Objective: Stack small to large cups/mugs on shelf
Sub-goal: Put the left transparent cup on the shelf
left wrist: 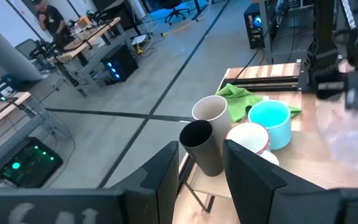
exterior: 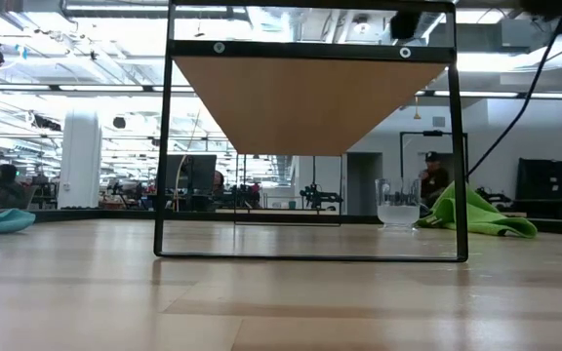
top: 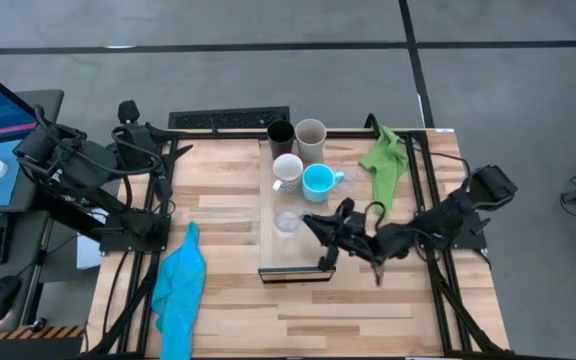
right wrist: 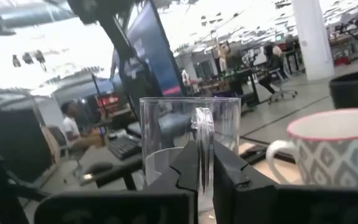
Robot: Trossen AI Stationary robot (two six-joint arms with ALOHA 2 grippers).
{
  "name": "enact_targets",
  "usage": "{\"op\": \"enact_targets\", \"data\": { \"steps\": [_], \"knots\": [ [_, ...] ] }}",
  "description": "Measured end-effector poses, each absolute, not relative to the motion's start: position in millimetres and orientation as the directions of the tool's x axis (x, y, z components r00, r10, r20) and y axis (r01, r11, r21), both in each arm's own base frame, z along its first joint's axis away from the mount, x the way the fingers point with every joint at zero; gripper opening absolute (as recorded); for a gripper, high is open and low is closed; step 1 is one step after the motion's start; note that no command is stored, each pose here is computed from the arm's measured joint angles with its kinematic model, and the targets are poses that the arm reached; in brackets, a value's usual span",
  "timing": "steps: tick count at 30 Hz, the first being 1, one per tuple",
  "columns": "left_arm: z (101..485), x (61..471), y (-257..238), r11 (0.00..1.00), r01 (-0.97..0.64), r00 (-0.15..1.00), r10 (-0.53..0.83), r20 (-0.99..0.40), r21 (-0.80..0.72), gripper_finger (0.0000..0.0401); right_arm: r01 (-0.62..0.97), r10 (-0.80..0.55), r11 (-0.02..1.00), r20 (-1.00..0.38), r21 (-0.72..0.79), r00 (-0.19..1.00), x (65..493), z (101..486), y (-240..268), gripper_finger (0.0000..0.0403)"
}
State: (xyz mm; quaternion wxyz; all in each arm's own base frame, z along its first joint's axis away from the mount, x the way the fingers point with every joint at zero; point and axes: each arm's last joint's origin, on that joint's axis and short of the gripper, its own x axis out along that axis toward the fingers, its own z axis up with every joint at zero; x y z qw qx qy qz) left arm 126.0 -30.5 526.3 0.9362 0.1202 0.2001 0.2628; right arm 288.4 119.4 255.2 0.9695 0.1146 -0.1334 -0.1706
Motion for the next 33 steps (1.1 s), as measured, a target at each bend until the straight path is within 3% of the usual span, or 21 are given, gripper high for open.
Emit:
{"op": "enact_targets", "data": {
  "steps": [9, 14, 22, 33],
  "knots": [
    [526, 126, -30, 0.833, -0.465, 0.778, 0.547, -0.31, 0.301, 0.0119, 0.309, -0.343, 0.928, 0.154, 0.208, 0.927, 309, 233, 108, 0.0025],
    [526, 126, -30, 0.828, -0.472, 0.775, 0.553, -0.307, 0.301, 0.0119, 0.336, -0.349, 0.932, 0.09, 0.135, 0.933, 312, 225, 106, 0.0041],
    [527, 126, -30, 0.817, -0.49, 0.766, 0.57, -0.297, 0.304, 0.0119, 0.326, -0.333, 0.941, 0.085, 0.089, 0.939, 316, 224, 95, 0.0027],
    [527, 125, -29, 0.812, -0.5, 0.762, 0.578, -0.293, 0.301, 0.0119, 0.305, -0.309, 0.95, 0.057, 0.067, 0.949, 320, 221, 86, 0.0036]
  ]
}}
